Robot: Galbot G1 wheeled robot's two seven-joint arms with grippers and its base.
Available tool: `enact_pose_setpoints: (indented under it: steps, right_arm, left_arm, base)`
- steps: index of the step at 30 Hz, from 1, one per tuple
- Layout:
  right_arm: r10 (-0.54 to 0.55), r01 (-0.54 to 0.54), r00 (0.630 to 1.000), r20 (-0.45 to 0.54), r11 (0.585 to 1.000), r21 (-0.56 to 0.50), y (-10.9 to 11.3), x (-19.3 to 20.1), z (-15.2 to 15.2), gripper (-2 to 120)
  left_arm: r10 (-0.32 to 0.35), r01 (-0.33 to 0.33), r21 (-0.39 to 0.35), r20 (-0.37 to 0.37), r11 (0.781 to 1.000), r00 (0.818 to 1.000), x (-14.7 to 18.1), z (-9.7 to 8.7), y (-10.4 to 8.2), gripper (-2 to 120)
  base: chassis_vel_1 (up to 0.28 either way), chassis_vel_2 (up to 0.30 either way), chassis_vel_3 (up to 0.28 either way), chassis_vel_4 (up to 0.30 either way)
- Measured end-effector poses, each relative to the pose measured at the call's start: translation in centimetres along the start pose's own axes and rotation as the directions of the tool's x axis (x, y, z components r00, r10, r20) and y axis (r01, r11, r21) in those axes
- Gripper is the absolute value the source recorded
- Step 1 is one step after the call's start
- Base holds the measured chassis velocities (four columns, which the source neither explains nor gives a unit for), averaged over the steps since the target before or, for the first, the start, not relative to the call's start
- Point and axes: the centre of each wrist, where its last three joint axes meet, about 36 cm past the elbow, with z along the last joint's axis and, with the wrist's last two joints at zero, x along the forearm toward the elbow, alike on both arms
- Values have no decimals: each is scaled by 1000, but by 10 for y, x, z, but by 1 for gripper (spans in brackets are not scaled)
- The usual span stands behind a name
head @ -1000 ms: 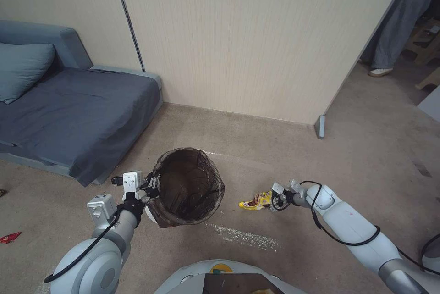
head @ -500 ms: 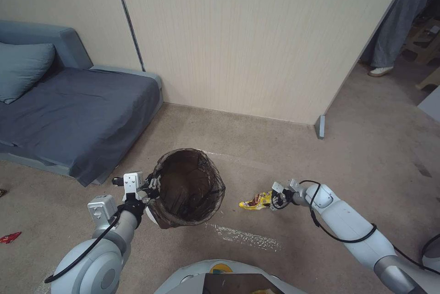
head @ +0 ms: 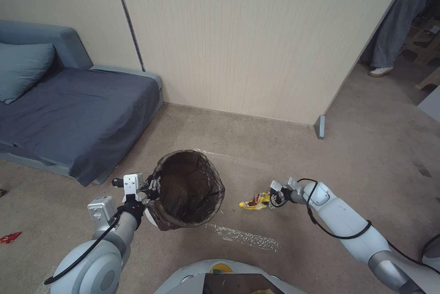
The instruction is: Pick up the trash bin, then pick up the garbage from the floor and place it into the trash bin.
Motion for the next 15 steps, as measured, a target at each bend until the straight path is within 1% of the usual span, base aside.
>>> enact_pose_setpoints:
  steps: [9, 15]
  right_arm:
    - [-3, 3, 1000, 5, 1000, 5, -1, -10, -6, 100]
    - [-14, 14, 1000, 9, 1000, 10, 6, -16, -8, 100]
  left_arm:
    - [-5, 5, -5, -8, 1000, 1000, 1, 1, 1, 8]
    - [-6, 6, -12, -10, 1000, 1000, 1, 1, 2, 8]
  base:
    - [0, 0, 0, 0]
    - [0, 0, 0, 0]
